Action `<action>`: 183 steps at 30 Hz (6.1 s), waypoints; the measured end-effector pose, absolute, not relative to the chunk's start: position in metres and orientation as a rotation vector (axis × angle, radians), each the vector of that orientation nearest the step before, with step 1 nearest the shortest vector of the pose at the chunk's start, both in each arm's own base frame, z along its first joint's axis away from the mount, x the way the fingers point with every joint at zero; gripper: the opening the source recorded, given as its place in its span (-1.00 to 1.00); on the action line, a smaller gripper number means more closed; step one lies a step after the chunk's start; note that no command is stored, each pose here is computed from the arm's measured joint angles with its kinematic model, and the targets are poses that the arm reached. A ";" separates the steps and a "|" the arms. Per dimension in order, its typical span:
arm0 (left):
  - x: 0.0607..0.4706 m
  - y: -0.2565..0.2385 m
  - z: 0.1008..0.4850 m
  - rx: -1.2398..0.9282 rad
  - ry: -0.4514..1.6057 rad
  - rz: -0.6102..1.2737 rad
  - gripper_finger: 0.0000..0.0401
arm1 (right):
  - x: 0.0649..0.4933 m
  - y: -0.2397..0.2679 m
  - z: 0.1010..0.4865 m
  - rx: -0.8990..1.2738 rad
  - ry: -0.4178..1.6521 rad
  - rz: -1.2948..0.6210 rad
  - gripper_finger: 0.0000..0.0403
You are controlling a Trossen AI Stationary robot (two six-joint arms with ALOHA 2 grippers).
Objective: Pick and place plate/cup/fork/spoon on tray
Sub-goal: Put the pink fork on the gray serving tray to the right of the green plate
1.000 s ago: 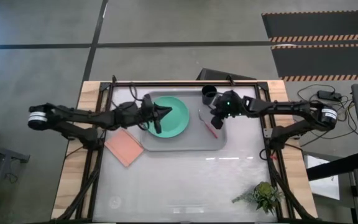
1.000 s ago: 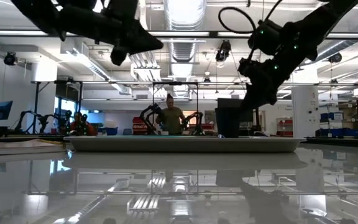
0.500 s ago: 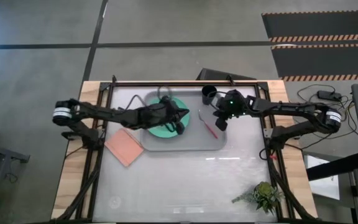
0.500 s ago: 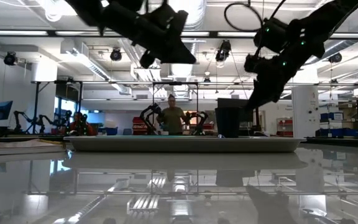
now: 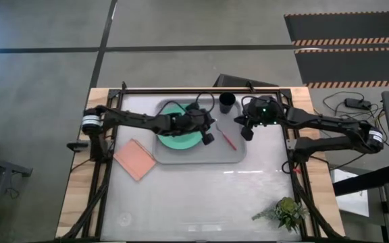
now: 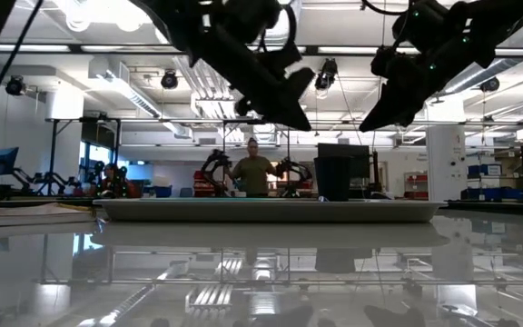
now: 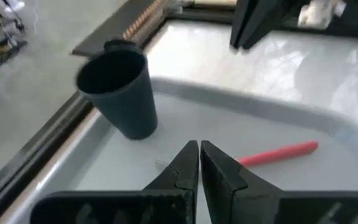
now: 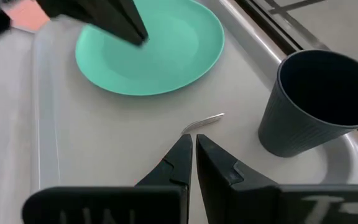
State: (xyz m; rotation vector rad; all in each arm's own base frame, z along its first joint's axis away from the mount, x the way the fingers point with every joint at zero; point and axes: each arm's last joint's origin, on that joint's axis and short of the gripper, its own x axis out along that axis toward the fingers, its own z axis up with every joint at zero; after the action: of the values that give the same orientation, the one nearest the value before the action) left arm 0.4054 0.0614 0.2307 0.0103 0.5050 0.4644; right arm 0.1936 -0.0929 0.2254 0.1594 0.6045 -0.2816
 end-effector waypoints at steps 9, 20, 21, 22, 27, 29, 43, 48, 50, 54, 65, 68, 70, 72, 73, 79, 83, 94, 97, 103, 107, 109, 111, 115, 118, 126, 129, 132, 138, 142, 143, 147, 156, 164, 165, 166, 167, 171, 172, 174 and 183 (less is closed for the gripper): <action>0.436 0.079 0.219 0.023 0.549 0.417 -1.00 | 0.194 -0.093 0.223 0.142 0.619 -0.275 -0.94; 0.443 0.096 0.181 -0.025 0.565 0.458 -1.00 | 0.194 -0.093 0.223 0.137 0.619 -0.280 -0.94; 0.445 0.096 0.177 -0.025 0.560 0.458 -1.00 | 0.194 -0.094 0.222 0.135 0.620 -0.282 -0.94; 0.447 0.097 0.175 -0.026 0.550 0.458 -1.00 | 0.194 -0.094 0.222 0.132 0.620 -0.281 -0.94; 0.460 0.094 0.162 -0.063 0.550 0.425 -1.00 | 0.194 -0.094 0.223 0.119 0.612 -0.281 -0.94; 0.461 0.090 0.160 -0.066 0.560 0.409 -1.00 | 0.195 -0.094 0.223 0.118 0.609 -0.281 -0.94; 0.459 0.089 0.157 -0.077 0.553 0.436 -1.00 | 0.195 -0.094 0.223 0.130 0.607 -0.285 -0.94; 0.455 0.090 0.151 -0.089 0.571 0.467 -1.00 | 0.195 -0.094 0.223 0.131 0.608 -0.285 -0.94; 0.455 0.090 0.151 -0.092 0.570 0.469 -1.00 | 0.195 -0.094 0.223 0.132 0.608 -0.286 -0.94; 0.453 0.090 0.148 -0.092 0.579 0.469 -1.00 | 0.195 -0.094 0.223 0.135 0.607 -0.287 -0.94; 0.448 0.090 0.142 -0.103 0.620 0.516 -1.00 | 0.194 -0.094 0.222 0.140 0.617 -0.286 -0.94; 0.448 0.091 0.142 -0.103 0.620 0.516 -1.00 | 0.194 -0.094 0.222 0.141 0.619 -0.287 -0.94; 0.448 0.090 0.142 -0.105 0.625 0.516 -1.00 | 0.194 -0.094 0.221 0.142 0.623 -0.286 -0.94; 0.447 0.090 0.140 -0.117 0.642 0.521 -1.00 | 0.194 -0.094 0.221 0.142 0.625 -0.286 -0.94; 0.446 0.089 0.139 -0.124 0.650 0.524 -1.00 | 0.194 -0.094 0.221 0.143 0.625 -0.286 -0.94; 0.448 0.085 0.143 -0.120 0.635 0.511 -1.00 | 0.194 -0.094 0.221 0.152 0.623 -0.289 -0.94; 0.455 0.086 0.159 -0.070 0.493 0.488 -1.00 | 0.194 -0.094 0.221 0.152 0.623 -0.289 -0.94; 0.460 0.094 0.125 -0.061 0.525 0.503 -1.00 | 0.194 -0.094 0.221 0.148 0.622 -0.288 -0.94; 0.459 0.093 0.126 -0.060 0.539 0.501 -1.00 | 0.194 -0.094 0.221 0.148 0.622 -0.288 -0.94; 0.456 0.091 0.129 -0.081 0.568 0.506 -1.00 | 0.193 -0.094 0.220 0.150 0.626 -0.288 -0.94; 0.453 0.090 0.129 -0.078 0.609 0.508 -1.00 | 0.192 -0.093 0.218 0.153 0.634 -0.287 -0.94; 0.452 0.089 0.131 -0.073 0.619 0.517 -1.00 | 0.192 -0.093 0.217 0.153 0.636 -0.288 -0.94; 0.451 0.089 0.132 -0.071 0.620 0.521 -1.00 | 0.192 -0.093 0.217 0.153 0.636 -0.287 -0.94; 0.451 0.089 0.131 -0.070 0.627 0.522 -1.00 | 0.192 -0.093 0.217 0.153 0.636 -0.287 -0.94; 0.451 0.088 0.134 -0.069 0.624 0.518 -1.00 | 0.192 -0.093 0.217 0.161 0.637 -0.289 -0.94; 0.445 0.070 0.173 -0.013 0.584 0.473 -1.00 | 0.190 -0.092 0.214 0.195 0.667 -0.295 -0.94; 0.435 0.058 0.191 0.028 0.555 0.441 -1.00 | 0.192 -0.093 0.214 0.220 0.649 -0.306 -0.94; 0.417 0.047 0.209 0.053 0.517 0.414 -1.00 | 0.194 -0.093 0.212 0.248 0.652 -0.308 -0.94; 0.367 0.029 0.231 0.089 0.409 0.371 -1.00 | 0.200 -0.088 0.206 0.306 0.681 -0.291 -0.94; 0.333 0.025 0.240 0.079 0.328 0.369 -1.00 | 0.209 -0.079 0.199 0.343 0.707 -0.259 -0.94; 0.326 0.025 0.240 0.076 0.309 0.371 -1.00 | 0.212 -0.075 0.197 0.355 0.714 -0.249 -0.94; 0.300 0.024 0.240 0.066 0.238 0.374 -1.00 | 0.220 -0.062 0.188 0.399 0.765 -0.210 -0.94; 0.270 0.023 0.229 0.053 0.143 0.376 -1.00 | 0.228 -0.036 0.158 0.522 0.964 -0.216 -0.94; 0.267 0.022 0.223 0.054 0.149 0.376 -1.00 | 0.242 -0.034 0.133 0.509 1.082 -0.250 -0.94; 0.267 0.022 0.223 0.054 0.149 0.376 -1.00 | 0.244 -0.034 0.132 0.509 1.085 -0.250 -0.94; 0.267 0.022 0.223 0.054 0.149 0.376 -1.00 | 0.247 -0.034 0.131 0.508 1.082 -0.245 -0.94; 0.267 0.022 0.223 0.054 0.149 0.376 -1.00 | 0.250 -0.035 0.130 0.504 1.079 -0.242 -0.94; 0.267 0.022 0.223 0.054 0.148 0.377 -1.00 | 0.262 -0.037 0.131 0.481 1.068 -0.224 -0.94; 0.267 0.022 0.223 0.054 0.148 0.376 -1.00 | 0.265 -0.037 0.133 0.469 1.065 -0.217 -0.94; 0.267 0.022 0.223 0.054 0.148 0.376 -1.00 | 0.271 -0.038 0.136 0.454 1.048 -0.206 -0.94; 0.265 0.022 0.216 0.062 0.224 0.374 -1.00 | 0.285 -0.040 0.149 0.413 0.997 -0.169 -0.94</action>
State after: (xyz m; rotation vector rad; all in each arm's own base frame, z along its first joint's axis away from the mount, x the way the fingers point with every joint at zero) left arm 0.2651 0.0224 0.2161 0.0621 0.2235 0.3742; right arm 0.2848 -0.0399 0.1494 0.4128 0.9970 -0.1687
